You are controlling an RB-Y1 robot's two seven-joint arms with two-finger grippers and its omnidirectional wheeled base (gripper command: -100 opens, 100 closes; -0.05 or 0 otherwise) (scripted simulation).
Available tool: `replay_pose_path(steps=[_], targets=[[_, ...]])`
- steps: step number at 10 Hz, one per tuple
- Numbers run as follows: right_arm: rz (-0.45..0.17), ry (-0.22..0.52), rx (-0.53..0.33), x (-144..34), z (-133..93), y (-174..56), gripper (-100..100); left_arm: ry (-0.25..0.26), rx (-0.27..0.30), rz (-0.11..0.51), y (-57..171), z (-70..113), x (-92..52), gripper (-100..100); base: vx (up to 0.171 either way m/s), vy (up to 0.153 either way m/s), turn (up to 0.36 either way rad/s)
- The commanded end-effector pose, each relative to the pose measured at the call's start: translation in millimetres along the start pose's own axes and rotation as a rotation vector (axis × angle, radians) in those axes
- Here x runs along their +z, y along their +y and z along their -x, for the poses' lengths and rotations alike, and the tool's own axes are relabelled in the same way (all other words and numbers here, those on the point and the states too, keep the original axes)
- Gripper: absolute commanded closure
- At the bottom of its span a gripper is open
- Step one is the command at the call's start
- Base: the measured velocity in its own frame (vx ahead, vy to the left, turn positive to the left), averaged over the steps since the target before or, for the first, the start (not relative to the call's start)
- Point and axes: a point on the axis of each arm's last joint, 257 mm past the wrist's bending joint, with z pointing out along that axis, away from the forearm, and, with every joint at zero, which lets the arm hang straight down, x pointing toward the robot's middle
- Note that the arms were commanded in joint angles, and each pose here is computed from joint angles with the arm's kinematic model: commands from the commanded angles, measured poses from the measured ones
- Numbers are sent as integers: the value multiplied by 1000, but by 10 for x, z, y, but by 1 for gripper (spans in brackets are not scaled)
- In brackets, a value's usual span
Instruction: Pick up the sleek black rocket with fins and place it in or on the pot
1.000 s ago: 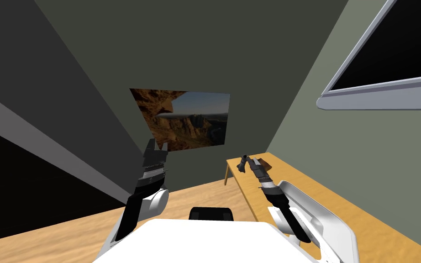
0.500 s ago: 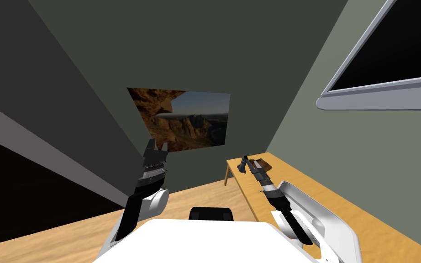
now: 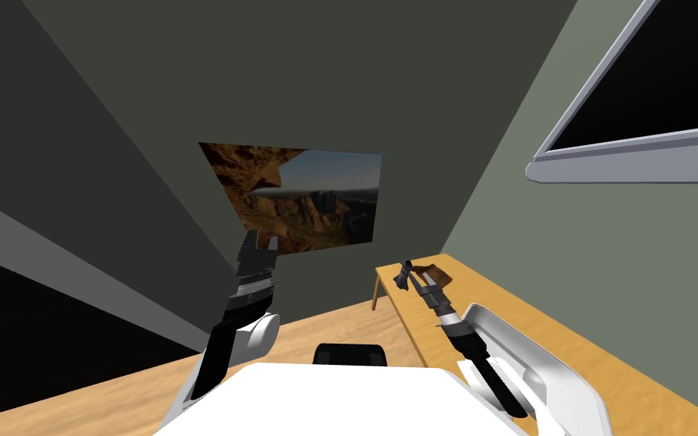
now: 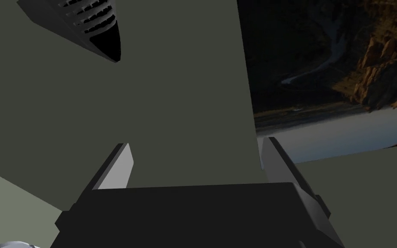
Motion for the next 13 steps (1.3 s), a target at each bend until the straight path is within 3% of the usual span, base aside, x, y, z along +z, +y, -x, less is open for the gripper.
replay_pose_path(steps=[1,7,13], targets=[[-3,15,-15,-28,-82,-49,-100,0,0,0,0,0,0,0,34,-6,-11],[-17,141,-158,-365,-525,-397,-100,0,0,0,0,0,0,0,80,-10,-18],[-33,243,-245,-683,-811,-658,-100,0,0,0,0,0,0,0,119,4,21]])
